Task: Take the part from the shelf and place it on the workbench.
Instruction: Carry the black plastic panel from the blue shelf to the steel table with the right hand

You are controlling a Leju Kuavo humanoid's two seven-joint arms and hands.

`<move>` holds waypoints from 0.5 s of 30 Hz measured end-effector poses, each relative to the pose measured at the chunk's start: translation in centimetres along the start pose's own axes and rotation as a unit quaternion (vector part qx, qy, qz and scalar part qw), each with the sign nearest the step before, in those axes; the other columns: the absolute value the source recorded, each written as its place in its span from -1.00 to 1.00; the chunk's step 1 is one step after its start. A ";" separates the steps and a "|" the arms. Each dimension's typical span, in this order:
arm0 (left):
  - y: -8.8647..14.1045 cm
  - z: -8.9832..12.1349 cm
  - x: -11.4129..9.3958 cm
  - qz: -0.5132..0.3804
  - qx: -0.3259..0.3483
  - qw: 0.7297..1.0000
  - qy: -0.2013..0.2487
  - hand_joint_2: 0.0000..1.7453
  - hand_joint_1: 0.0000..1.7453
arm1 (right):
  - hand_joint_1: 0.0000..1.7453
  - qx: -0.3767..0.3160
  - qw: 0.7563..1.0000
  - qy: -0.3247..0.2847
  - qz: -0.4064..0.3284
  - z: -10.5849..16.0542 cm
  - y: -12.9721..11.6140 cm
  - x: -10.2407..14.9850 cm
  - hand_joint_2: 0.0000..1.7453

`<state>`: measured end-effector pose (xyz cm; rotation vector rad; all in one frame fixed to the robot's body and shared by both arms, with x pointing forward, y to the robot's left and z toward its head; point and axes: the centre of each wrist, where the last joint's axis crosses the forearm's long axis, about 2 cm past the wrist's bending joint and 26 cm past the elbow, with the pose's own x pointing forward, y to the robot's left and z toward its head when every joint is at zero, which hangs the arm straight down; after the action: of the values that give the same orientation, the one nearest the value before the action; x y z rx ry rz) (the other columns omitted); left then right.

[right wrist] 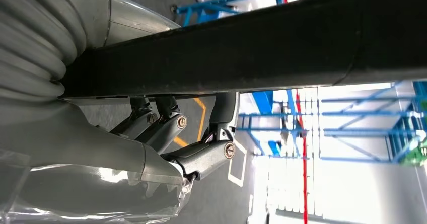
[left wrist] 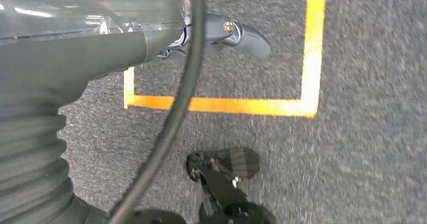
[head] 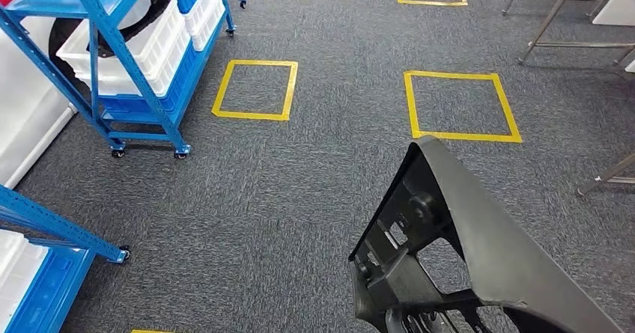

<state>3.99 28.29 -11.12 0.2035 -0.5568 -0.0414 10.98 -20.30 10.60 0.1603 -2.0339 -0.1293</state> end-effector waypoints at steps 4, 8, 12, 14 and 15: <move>-0.1 0.2 -0.3 0.000 -0.001 1.000 0.004 1.00 -1.00 | 1.00 -0.001 1.000 0.000 -0.001 0.0 0.1 0.0 1.00; -0.1 0.2 -0.4 0.000 -0.001 1.000 0.005 1.00 -1.00 | 1.00 -0.001 1.000 0.000 -0.001 0.0 0.1 0.0 1.00; -0.1 0.2 -0.3 0.000 -0.001 1.000 0.004 1.00 -1.00 | 1.00 -0.002 1.000 0.000 -0.001 0.0 0.1 0.0 1.00; -0.2 0.1 -0.1 0.000 -0.001 1.000 0.002 1.00 -1.00 | 1.00 -0.002 1.000 0.002 -0.001 0.2 0.1 0.0 1.00; -0.2 0.1 -0.1 0.000 -0.002 1.000 0.002 1.00 -1.00 | 1.00 -0.003 1.000 0.002 0.000 0.2 0.1 0.1 1.00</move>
<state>3.87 28.07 -11.13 0.2001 -0.5533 -0.0422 10.77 -20.21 10.58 0.1577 -2.0287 -0.1347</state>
